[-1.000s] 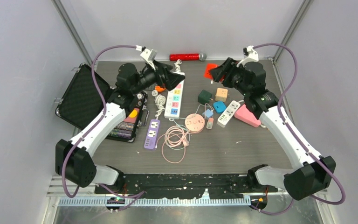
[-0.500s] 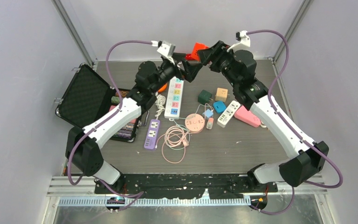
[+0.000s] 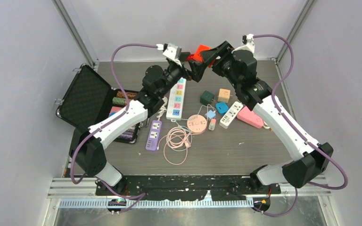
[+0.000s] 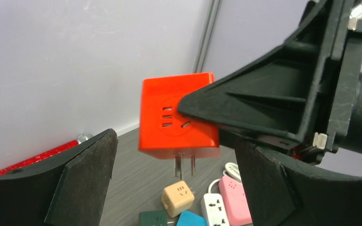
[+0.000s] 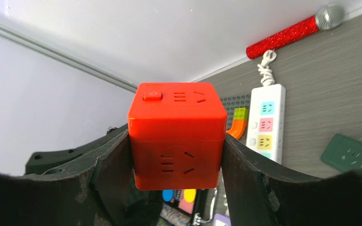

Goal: Insert the plug

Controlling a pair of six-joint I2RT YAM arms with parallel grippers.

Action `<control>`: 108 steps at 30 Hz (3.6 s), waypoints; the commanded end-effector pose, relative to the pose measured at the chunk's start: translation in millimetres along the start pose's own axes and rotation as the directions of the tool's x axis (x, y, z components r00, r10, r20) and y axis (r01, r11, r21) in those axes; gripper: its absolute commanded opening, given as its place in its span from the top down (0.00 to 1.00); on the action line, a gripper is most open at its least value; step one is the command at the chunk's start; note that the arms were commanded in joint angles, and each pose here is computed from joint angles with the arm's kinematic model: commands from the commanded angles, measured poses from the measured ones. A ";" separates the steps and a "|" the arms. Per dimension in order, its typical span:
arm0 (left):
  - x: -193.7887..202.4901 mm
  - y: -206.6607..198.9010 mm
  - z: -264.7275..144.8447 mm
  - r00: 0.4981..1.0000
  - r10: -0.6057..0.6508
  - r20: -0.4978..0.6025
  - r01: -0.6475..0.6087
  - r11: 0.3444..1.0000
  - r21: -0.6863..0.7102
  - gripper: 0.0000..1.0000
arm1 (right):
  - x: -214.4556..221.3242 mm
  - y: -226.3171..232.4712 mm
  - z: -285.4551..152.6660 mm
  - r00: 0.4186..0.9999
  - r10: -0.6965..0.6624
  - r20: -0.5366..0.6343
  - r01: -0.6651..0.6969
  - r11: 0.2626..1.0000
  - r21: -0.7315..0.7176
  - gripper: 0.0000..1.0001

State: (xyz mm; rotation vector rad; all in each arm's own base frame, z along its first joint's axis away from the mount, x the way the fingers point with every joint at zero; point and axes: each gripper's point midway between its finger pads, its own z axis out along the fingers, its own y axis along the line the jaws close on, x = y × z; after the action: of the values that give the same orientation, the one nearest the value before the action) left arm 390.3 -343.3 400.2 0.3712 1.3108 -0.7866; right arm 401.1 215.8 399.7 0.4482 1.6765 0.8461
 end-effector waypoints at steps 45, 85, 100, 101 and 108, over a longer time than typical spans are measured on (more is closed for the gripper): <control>-32.5 -60.1 -89.0 0.839 0.362 0.406 -0.541 0.639 0.547 1.00 | 31.7 48.5 -69.5 0.872 -0.222 -0.436 0.010 0.899 -0.438 0.05; 24.2 95.8 -83.9 0.965 0.236 -0.119 -0.249 0.962 -0.115 0.00 | 49.0 -42.4 19.5 0.858 -0.301 -0.416 0.343 0.939 0.028 0.95; 77.8 158.9 -129.4 0.929 -0.046 -0.368 -0.133 0.885 -0.447 0.07 | 129.4 -72.5 123.9 0.829 -0.346 -0.440 0.464 0.864 0.195 0.94; 83.3 159.9 -132.6 0.920 -0.075 -0.384 -0.120 0.879 -0.461 0.08 | 137.7 -74.5 130.2 0.828 -0.347 -0.440 0.466 0.863 0.197 0.94; 106.9 153.8 -157.3 0.868 -0.183 -0.461 -0.078 0.868 -0.491 0.11 | 163.6 -98.7 151.3 0.839 -0.334 -0.430 0.472 0.839 0.269 0.94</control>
State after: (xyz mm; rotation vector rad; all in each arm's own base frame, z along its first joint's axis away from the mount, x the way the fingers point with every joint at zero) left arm 402.3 -173.0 236.6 0.1732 1.8891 -0.3598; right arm 486.8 299.7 169.6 0.0690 2.3478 0.2739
